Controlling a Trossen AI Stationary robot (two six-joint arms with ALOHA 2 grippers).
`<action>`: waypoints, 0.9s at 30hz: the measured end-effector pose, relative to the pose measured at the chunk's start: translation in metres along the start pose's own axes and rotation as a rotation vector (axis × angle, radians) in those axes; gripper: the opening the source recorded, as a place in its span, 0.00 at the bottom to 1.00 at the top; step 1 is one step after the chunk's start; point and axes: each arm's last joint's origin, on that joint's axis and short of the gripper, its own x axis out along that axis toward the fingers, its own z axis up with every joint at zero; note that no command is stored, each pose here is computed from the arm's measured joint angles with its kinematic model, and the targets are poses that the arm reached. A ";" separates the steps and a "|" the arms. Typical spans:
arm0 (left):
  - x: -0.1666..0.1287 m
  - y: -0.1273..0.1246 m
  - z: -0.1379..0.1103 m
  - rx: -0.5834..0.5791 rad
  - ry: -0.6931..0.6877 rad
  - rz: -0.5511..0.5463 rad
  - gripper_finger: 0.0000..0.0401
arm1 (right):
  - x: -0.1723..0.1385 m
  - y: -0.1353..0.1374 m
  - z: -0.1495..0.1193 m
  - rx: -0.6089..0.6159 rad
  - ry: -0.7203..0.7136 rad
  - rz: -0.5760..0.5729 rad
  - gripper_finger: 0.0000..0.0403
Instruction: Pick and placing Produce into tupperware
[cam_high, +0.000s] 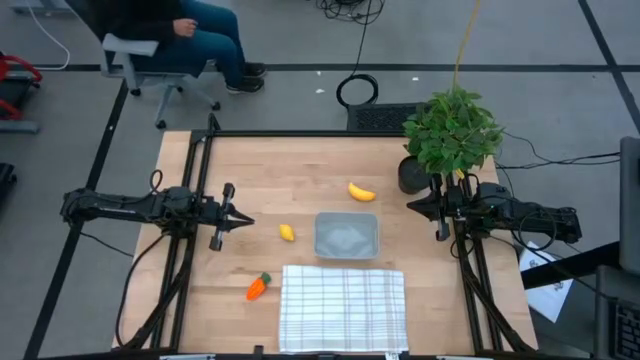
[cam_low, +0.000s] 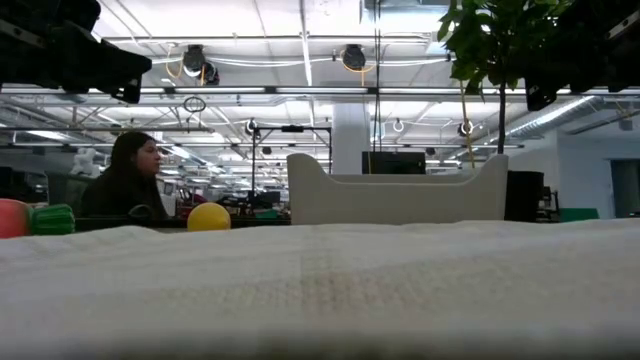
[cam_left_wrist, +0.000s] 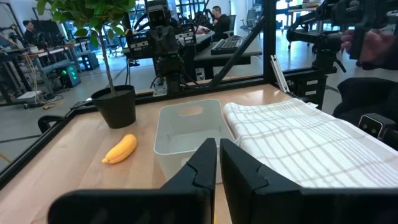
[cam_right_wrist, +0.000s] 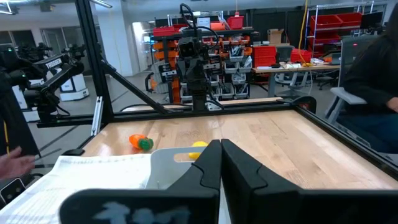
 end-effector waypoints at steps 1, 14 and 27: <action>0.000 0.000 0.000 0.000 0.000 0.000 0.06 | 0.000 0.000 0.000 0.000 0.000 0.000 0.00; 0.000 0.000 0.000 0.000 0.000 0.000 0.06 | 0.000 0.000 0.000 0.000 0.000 0.000 0.00; 0.000 0.001 0.005 0.006 -0.047 0.023 0.06 | 0.000 0.000 0.000 0.000 0.000 0.000 0.00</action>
